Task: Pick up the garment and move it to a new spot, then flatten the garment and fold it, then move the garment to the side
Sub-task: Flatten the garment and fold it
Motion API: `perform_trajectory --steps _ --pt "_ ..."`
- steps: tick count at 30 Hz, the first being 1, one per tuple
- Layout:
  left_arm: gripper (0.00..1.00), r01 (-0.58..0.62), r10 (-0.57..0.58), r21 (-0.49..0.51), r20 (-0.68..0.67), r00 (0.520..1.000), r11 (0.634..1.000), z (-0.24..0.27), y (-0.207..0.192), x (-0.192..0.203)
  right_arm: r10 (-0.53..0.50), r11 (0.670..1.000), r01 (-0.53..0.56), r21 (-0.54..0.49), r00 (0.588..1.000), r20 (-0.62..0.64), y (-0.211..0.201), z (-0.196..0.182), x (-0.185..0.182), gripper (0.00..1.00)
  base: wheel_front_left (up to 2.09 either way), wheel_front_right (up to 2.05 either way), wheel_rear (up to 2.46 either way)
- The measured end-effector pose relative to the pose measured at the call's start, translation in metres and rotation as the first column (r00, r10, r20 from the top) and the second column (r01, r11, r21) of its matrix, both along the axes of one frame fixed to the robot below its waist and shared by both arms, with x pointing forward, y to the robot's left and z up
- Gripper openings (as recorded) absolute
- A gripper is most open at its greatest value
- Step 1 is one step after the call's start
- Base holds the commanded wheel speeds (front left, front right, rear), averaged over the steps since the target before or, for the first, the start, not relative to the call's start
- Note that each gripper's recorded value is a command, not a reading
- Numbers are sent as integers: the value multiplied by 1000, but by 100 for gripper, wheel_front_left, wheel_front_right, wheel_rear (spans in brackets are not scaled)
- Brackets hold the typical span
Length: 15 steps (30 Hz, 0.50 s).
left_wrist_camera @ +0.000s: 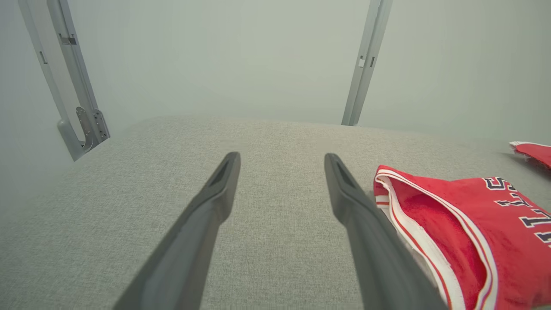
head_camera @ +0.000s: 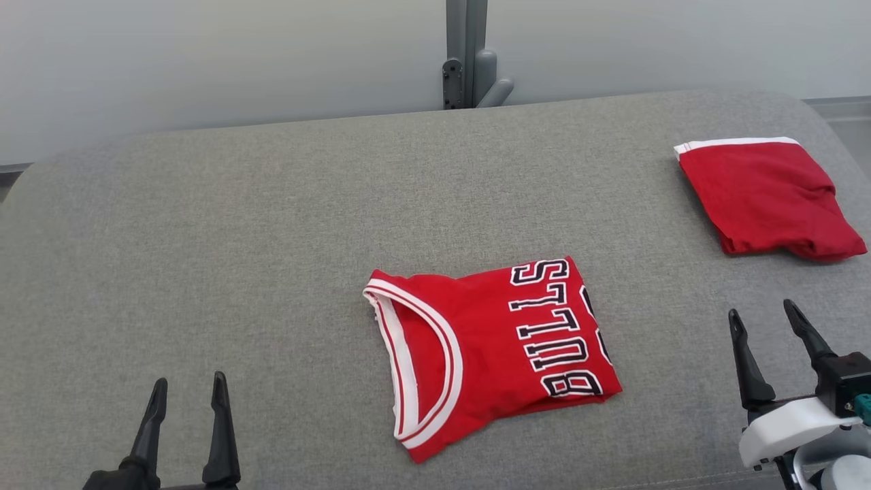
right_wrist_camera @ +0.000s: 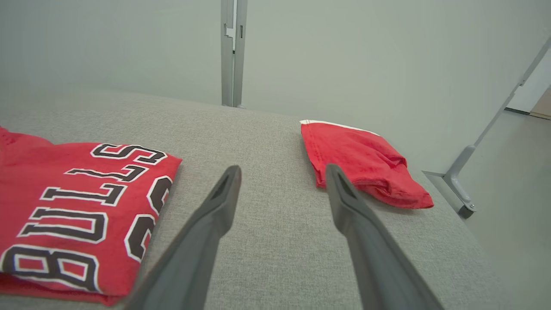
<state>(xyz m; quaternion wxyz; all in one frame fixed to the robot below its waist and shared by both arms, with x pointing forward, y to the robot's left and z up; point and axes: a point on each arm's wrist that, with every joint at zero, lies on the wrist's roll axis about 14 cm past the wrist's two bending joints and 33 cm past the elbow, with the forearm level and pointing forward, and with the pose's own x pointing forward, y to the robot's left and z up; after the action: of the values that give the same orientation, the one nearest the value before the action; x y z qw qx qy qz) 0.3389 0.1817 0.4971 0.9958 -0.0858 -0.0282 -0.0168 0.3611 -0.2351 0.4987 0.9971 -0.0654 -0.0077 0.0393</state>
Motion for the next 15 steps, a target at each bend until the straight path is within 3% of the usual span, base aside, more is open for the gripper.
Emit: perform_trajectory --steps 15 --pt "100 -14 16 17 -78 997 1000 -25 9 -13 -60 997 59 50 998 8 14 -7 -9 100 0 0 0"
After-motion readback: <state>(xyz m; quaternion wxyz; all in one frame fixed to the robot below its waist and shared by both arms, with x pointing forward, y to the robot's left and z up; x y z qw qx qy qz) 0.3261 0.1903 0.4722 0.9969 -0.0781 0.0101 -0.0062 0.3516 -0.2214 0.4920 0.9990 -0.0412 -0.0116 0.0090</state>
